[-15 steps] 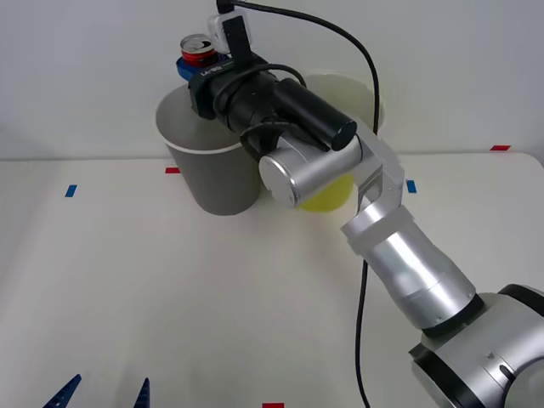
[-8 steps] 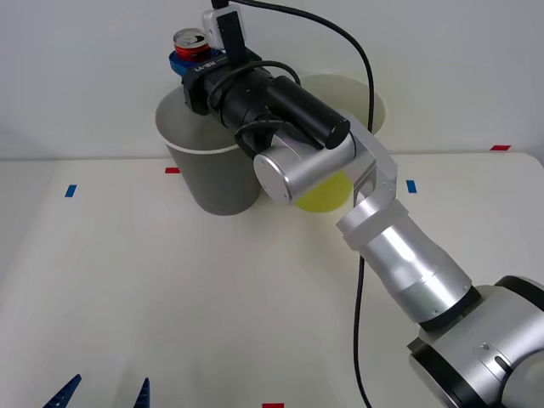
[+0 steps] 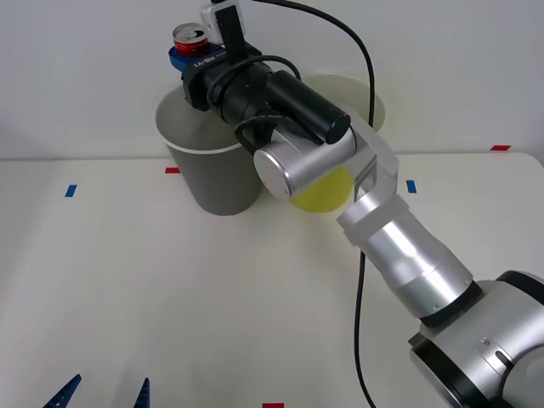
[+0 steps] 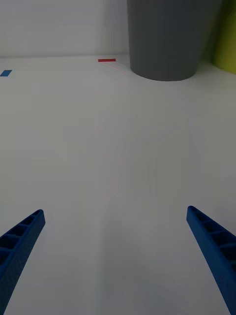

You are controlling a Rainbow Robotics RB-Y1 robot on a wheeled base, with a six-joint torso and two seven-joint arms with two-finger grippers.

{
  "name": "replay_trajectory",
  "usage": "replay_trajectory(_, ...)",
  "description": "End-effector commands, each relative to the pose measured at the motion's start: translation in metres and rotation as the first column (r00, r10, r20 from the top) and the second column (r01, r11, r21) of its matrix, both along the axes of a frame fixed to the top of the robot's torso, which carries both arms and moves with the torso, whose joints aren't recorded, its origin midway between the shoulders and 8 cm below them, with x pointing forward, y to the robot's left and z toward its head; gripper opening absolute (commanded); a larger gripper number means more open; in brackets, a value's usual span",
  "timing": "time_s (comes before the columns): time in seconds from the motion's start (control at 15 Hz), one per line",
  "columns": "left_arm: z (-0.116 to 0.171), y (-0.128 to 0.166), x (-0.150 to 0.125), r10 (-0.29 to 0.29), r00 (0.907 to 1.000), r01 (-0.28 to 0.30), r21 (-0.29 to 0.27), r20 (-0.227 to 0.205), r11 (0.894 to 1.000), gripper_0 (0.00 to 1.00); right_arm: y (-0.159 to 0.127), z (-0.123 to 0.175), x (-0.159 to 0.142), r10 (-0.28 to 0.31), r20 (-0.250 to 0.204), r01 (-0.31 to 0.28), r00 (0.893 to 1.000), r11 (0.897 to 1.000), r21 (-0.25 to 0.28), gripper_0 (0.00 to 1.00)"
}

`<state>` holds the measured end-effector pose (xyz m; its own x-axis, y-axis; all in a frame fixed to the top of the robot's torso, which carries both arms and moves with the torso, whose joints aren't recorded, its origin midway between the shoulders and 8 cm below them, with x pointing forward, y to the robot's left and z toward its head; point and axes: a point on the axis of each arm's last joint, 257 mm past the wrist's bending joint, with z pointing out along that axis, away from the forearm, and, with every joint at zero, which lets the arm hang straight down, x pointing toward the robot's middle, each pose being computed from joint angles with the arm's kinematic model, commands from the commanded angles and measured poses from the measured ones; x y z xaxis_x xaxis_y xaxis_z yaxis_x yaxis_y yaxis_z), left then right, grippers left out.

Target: Put cans in the gray bin and PET bottles in the light green bin.

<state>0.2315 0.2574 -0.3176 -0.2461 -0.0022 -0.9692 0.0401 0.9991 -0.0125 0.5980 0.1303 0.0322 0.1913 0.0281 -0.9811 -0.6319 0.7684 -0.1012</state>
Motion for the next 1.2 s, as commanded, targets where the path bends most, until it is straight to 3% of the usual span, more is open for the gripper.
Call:
replay_trajectory(0.07,0.000,0.000,0.000,0.000,1.0000,0.000,0.000,0.000,1.000,1.00,-0.003,-0.001,0.002,-0.010,0.015,0.010,1.000,1.000,-0.020,0.06)
replay_trajectory(0.13,0.000,0.000,0.000,0.000,1.0000,0.000,0.000,0.000,1.000,1.00,0.000,0.000,0.000,-0.006,0.012,0.006,1.000,1.000,-0.012,0.37)
replay_trajectory(0.2,0.000,0.000,0.000,0.000,1.0000,0.000,0.000,0.000,1.000,1.00,-0.001,0.001,0.001,-0.009,0.019,0.009,1.000,1.000,-0.020,0.77)
replay_trajectory(0.27,0.000,0.000,0.000,0.000,1.0000,0.000,0.000,0.000,1.000,1.00,-0.003,0.000,0.002,-0.012,0.021,0.013,1.000,1.000,-0.023,1.00)
replay_trajectory(0.73,0.000,0.000,0.000,0.000,1.0000,0.000,0.000,0.000,1.000,1.00,-0.003,0.003,0.001,-0.026,0.057,0.029,0.998,0.998,-0.053,1.00)
replay_trajectory(1.0,0.000,0.000,0.000,0.000,1.0000,0.000,0.000,0.000,1.000,1.00,-0.007,0.040,-0.010,-0.023,0.117,0.024,0.993,1.000,-0.014,1.00)
replay_trajectory(1.07,0.000,0.000,0.000,0.000,1.0000,0.000,0.000,0.000,1.000,1.00,-0.010,0.051,-0.017,-0.022,0.120,0.027,0.993,0.999,-0.043,1.00)
replay_trajectory(1.2,0.000,0.000,0.000,0.000,1.0000,0.000,0.000,0.000,1.000,1.00,-0.027,0.065,-0.031,-0.038,0.081,0.046,0.996,0.993,-0.109,1.00)
